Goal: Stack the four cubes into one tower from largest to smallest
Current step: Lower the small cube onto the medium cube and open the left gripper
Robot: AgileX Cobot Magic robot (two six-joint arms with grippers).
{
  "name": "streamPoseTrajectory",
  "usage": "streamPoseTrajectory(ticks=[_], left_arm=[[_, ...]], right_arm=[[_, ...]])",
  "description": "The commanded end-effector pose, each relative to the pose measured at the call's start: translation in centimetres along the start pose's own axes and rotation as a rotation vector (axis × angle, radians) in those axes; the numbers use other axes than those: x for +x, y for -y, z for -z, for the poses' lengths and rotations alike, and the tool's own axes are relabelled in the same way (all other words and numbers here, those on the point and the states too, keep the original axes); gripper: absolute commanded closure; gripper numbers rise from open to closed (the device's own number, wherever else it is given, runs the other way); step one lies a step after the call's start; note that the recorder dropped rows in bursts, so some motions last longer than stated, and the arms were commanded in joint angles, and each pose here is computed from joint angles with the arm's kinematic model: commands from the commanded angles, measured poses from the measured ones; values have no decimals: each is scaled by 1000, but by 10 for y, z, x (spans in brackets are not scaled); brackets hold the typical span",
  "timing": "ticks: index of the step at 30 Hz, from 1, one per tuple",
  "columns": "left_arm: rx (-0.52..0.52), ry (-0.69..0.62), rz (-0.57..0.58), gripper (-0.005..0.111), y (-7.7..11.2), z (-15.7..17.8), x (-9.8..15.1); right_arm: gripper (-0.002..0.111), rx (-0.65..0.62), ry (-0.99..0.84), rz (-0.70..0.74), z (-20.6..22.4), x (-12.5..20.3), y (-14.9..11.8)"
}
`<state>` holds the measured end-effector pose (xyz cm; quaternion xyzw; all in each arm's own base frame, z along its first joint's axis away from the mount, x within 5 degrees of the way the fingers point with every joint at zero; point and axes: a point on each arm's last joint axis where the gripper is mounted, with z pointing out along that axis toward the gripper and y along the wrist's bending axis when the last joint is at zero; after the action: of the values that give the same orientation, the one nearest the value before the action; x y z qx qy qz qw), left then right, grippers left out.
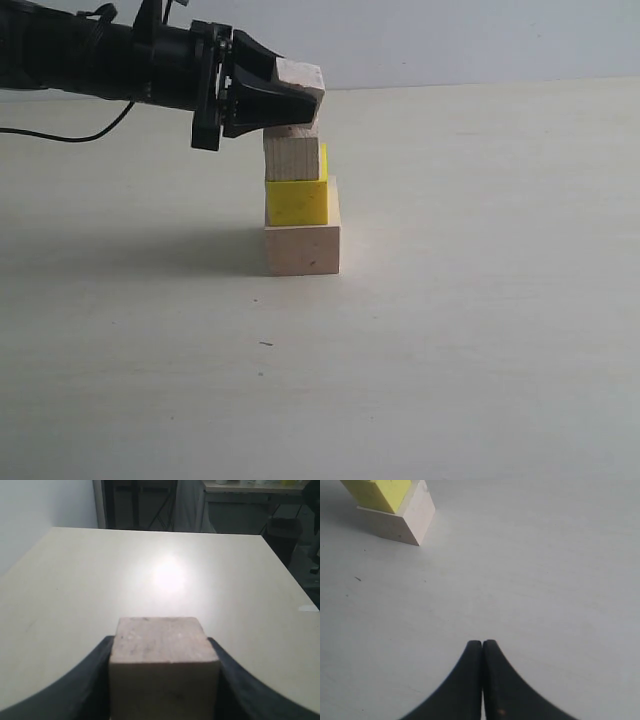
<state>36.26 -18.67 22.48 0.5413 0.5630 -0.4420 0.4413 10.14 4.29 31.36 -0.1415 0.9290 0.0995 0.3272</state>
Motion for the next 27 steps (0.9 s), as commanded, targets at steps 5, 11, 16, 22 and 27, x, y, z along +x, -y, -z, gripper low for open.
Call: streamPoseTrajectory(ticks=[5, 11, 16, 22, 27], left_arm=[[7, 6, -7, 107, 0, -1, -2], [-19, -2, -5, 107, -2, -1, -1], [-19, 0, -4, 107, -2, -1, -1], [-19, 0, -4, 107, -2, -1, -1], [-24, -3, -4, 106, -3, -1, -1]], right_arm=[[108, 1, 18, 11, 1, 0, 0], [108, -3, 8, 9, 1, 1, 0], [108, -3, 8, 9, 1, 1, 0], [108, -3, 8, 9, 1, 1, 0], [108, -3, 8, 9, 1, 1, 0]])
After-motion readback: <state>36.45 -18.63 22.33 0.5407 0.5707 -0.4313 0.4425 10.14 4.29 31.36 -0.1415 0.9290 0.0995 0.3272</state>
